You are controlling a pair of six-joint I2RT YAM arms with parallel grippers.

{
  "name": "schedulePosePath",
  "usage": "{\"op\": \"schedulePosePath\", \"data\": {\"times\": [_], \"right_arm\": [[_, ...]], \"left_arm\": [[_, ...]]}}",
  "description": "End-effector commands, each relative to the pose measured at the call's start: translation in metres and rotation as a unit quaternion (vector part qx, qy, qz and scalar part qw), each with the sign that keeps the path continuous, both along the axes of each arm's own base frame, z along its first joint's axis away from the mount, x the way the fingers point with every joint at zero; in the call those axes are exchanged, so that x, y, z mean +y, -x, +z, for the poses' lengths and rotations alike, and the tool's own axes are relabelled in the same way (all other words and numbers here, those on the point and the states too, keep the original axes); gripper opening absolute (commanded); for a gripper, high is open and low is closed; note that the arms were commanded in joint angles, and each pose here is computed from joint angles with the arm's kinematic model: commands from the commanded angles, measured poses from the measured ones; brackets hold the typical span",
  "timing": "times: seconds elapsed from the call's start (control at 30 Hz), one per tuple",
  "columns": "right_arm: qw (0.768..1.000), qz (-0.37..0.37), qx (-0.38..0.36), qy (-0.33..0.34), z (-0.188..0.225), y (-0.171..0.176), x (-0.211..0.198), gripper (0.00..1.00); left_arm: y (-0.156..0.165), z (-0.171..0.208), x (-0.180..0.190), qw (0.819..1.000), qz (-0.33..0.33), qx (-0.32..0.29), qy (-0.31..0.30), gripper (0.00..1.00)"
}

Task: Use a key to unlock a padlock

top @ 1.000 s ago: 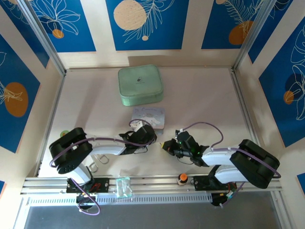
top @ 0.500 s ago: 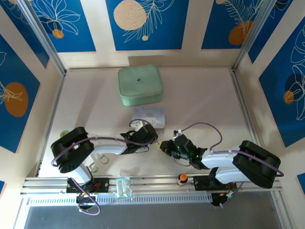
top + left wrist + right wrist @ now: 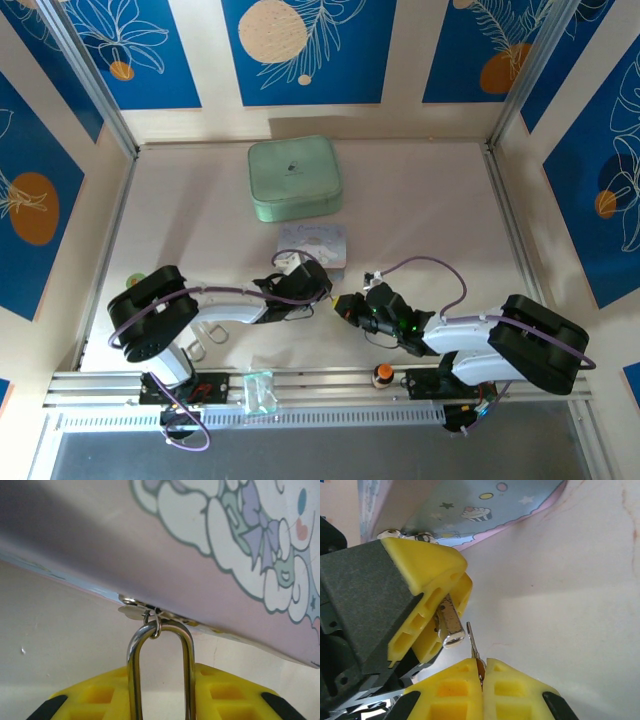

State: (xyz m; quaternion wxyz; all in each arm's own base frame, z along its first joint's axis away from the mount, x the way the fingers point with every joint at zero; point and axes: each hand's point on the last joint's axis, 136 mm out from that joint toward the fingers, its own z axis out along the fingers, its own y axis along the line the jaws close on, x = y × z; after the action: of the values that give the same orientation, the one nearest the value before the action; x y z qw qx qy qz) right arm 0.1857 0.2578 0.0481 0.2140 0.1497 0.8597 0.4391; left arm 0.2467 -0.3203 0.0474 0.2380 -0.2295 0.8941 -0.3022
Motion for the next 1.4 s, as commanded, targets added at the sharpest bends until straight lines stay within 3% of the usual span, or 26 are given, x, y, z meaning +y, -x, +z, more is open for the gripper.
{"op": "schedulePosePath", "data": {"times": [0.0,0.77,1.37], "right_arm": [[1.0,-0.006,-0.012,-0.009,0.006,-0.002,-0.001,0.0],[1.0,0.006,-0.007,-0.005,0.0,0.006,0.003,0.0],[1.0,-0.011,-0.027,0.003,0.011,0.004,-0.006,0.0]], "left_arm": [[-0.006,0.02,-0.018,0.999,0.001,-0.015,0.038,0.03],[-0.009,0.019,-0.02,0.999,0.002,-0.018,0.03,0.03],[-0.007,0.022,-0.027,0.998,0.003,-0.01,0.06,0.01]]}}
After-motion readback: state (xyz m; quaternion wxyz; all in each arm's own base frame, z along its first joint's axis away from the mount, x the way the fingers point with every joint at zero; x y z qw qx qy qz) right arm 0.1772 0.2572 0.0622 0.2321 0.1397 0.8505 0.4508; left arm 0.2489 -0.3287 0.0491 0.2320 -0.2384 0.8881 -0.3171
